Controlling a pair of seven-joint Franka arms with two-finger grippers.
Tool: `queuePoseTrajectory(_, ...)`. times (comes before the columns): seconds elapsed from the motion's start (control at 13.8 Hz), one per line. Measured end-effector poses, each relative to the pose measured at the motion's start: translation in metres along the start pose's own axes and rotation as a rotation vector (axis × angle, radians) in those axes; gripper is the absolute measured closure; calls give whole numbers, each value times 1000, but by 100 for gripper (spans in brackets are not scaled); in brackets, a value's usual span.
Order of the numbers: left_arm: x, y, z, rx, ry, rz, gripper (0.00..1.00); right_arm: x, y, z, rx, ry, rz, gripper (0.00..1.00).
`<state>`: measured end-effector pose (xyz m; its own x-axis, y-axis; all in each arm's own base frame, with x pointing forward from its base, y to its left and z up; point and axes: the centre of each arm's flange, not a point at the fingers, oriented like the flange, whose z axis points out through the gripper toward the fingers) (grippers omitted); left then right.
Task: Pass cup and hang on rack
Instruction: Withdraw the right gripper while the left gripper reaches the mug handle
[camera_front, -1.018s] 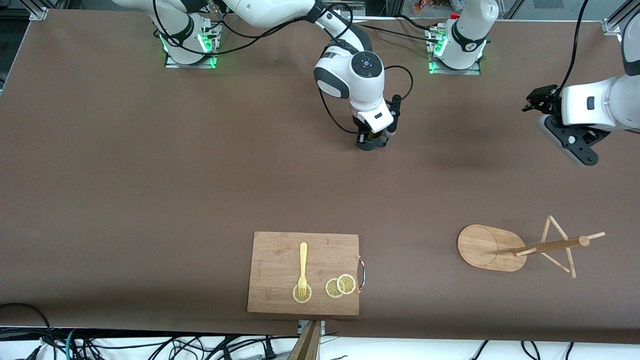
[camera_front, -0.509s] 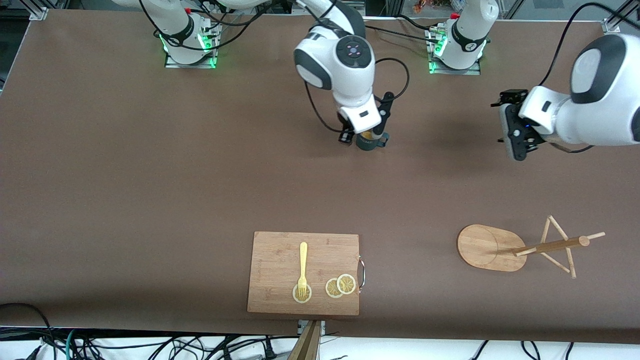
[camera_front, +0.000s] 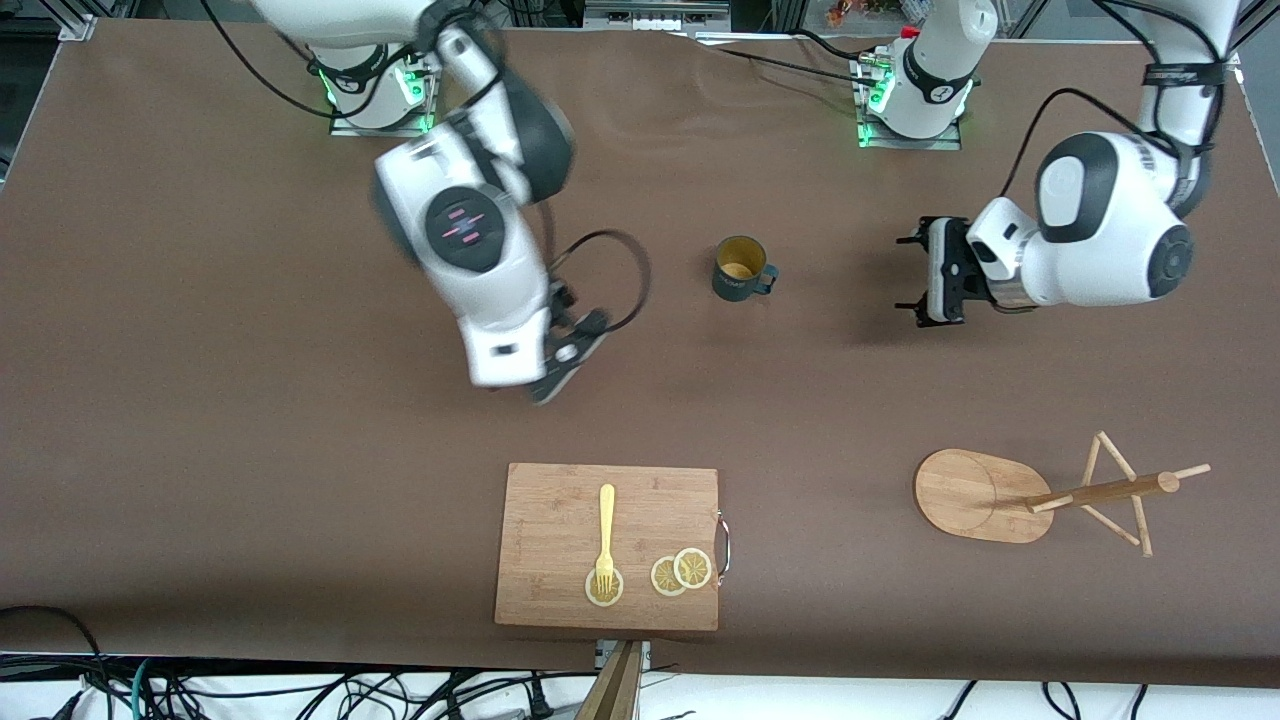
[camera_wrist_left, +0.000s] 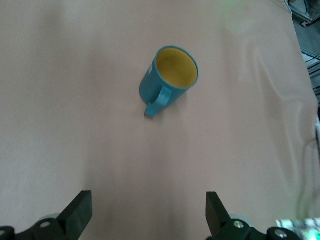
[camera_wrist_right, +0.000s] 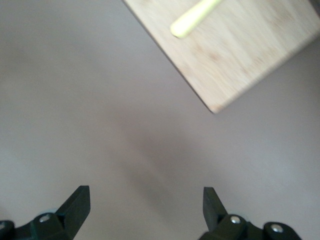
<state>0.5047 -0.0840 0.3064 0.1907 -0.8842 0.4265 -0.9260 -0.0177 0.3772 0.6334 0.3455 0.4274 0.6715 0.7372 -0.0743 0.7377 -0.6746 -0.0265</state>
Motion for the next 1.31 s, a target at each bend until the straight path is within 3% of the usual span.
queuePoseTrajectory(0.22,-4,-2,32,4,91,103,0,-47,55,-31,-20,-66,124,0)
queuePoseTrajectory(0.44,-16,-16,63,9,215,202,0,-104,86,-81,-47,-50,272,0)
queuePoseTrajectory(0.65,-35,-29,106,32,342,282,0,-171,92,-115,-33,-29,474,0)
queuePoseTrajectory(0.87,-49,-36,137,50,414,320,0,-222,83,-150,-16,6,655,0)
queuePoseTrajectory(1.02,-53,-37,150,52,434,345,0,-255,109,-169,-15,39,745,0)
queuePoseTrajectory(1.31,-40,-33,186,51,519,379,0,-292,153,-165,-13,35,773,0)
